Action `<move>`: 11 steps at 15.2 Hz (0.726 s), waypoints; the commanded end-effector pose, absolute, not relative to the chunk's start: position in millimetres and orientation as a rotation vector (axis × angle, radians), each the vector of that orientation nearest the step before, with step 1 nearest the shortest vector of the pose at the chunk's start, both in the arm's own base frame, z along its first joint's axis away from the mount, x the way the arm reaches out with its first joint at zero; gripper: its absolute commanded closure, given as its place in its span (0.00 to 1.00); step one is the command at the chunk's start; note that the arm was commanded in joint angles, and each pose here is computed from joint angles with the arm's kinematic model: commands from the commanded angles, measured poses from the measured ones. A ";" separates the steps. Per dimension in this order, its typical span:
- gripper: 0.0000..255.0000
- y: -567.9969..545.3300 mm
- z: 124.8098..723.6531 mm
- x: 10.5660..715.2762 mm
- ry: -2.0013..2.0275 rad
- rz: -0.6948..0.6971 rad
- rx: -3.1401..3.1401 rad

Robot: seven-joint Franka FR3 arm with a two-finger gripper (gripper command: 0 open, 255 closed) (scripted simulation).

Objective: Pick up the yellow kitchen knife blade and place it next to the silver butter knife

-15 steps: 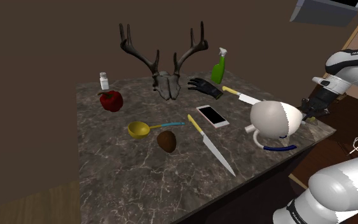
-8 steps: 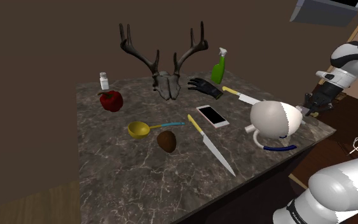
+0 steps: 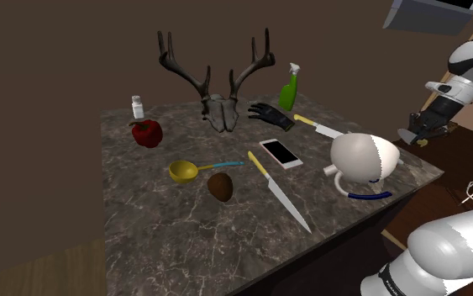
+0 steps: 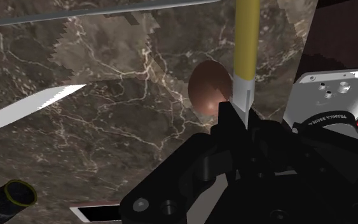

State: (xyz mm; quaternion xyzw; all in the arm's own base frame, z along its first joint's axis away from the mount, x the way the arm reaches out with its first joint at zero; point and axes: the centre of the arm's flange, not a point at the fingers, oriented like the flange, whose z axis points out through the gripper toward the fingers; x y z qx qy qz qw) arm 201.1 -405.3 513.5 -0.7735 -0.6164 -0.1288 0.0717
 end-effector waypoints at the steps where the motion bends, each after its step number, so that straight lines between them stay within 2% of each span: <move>1: 1.00 -404.7 524.1 201.0 -1.853 -0.387 -2.325; 11: 1.00 -404.7 576.9 201.0 -1.853 -0.387 -2.325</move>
